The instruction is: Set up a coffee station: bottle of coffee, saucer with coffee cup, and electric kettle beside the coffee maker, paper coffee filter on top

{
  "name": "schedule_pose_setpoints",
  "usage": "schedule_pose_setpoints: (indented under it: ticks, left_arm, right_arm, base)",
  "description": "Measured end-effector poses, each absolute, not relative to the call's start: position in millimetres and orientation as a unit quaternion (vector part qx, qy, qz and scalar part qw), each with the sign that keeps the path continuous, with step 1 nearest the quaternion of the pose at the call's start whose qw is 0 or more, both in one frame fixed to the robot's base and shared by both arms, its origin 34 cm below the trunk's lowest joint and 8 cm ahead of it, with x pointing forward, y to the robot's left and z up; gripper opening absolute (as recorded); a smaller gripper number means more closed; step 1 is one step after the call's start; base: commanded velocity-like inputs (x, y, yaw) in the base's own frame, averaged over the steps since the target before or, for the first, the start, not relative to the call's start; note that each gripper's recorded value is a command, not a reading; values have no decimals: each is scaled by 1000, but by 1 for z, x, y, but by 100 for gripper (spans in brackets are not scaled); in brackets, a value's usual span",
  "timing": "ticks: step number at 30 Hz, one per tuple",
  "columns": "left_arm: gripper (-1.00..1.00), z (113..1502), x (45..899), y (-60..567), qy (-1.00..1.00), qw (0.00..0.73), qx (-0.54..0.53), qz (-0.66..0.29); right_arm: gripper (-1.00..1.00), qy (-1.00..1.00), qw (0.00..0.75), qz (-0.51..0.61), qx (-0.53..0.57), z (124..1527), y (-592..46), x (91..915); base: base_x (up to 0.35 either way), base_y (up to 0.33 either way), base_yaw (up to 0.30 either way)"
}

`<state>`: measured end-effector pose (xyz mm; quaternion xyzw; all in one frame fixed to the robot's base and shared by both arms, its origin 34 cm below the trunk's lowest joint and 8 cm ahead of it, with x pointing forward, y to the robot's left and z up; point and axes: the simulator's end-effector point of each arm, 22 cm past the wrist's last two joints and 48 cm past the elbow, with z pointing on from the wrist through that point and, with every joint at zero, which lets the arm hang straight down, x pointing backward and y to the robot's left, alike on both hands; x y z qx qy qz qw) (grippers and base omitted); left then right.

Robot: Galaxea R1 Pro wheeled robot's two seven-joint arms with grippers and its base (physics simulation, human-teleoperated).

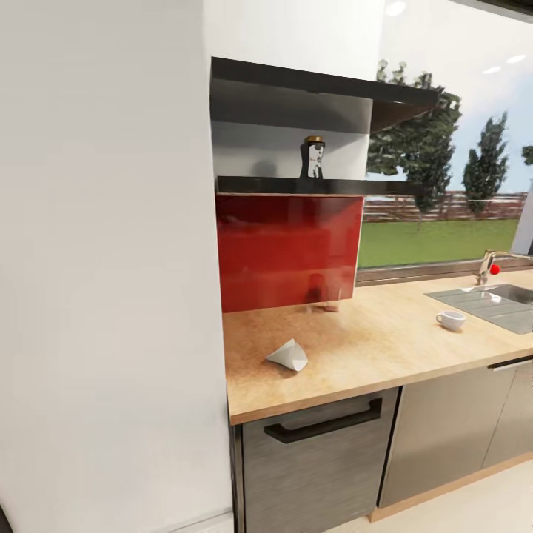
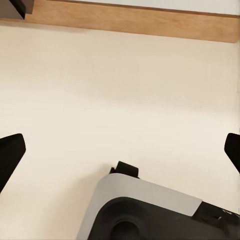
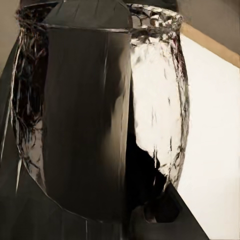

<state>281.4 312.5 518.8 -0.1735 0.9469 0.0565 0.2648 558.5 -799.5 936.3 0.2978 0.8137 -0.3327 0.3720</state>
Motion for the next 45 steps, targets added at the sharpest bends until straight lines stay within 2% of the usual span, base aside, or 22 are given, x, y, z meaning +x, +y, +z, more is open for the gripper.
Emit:
schedule_pose_setpoints:
  ticks: [8,11,12,14,24,33,39,45]
  left_arm:
    - [100,519,282,312,947,265,-173,56]
    - [100,519,281,311,947,264,-173,56]
    - [100,519,282,308,947,264,-173,53]
    - [100,519,282,307,947,264,-173,53]
    - [100,519,283,308,945,265,-184,53]
    - [100,520,291,282,948,274,-159,1]
    - [100,518,288,262,951,270,-152,-14]
    - [100,518,280,246,951,275,-142,-17]
  right_arm:
    - [-100,848,348,-319,242,875,-779,539]
    - [-100,876,319,-296,209,816,-740,527]
    - [-100,884,321,-296,164,792,-717,528]
    - [-100,905,285,-266,172,739,-681,501]
    - [-100,939,259,-209,86,634,-555,461]
    - [-100,950,242,-194,43,602,-514,432]
    - [-100,947,272,-174,2,596,-474,447]
    - [-100,945,276,-172,26,596,-476,447]
  base:
    - [0,-5,0]
    - [0,0,0]
    - [0,0,0]
    - [0,0,0]
    - [0,0,0]
    - [0,0,0]
    - [52,-243,0]
    - [74,-318,0]
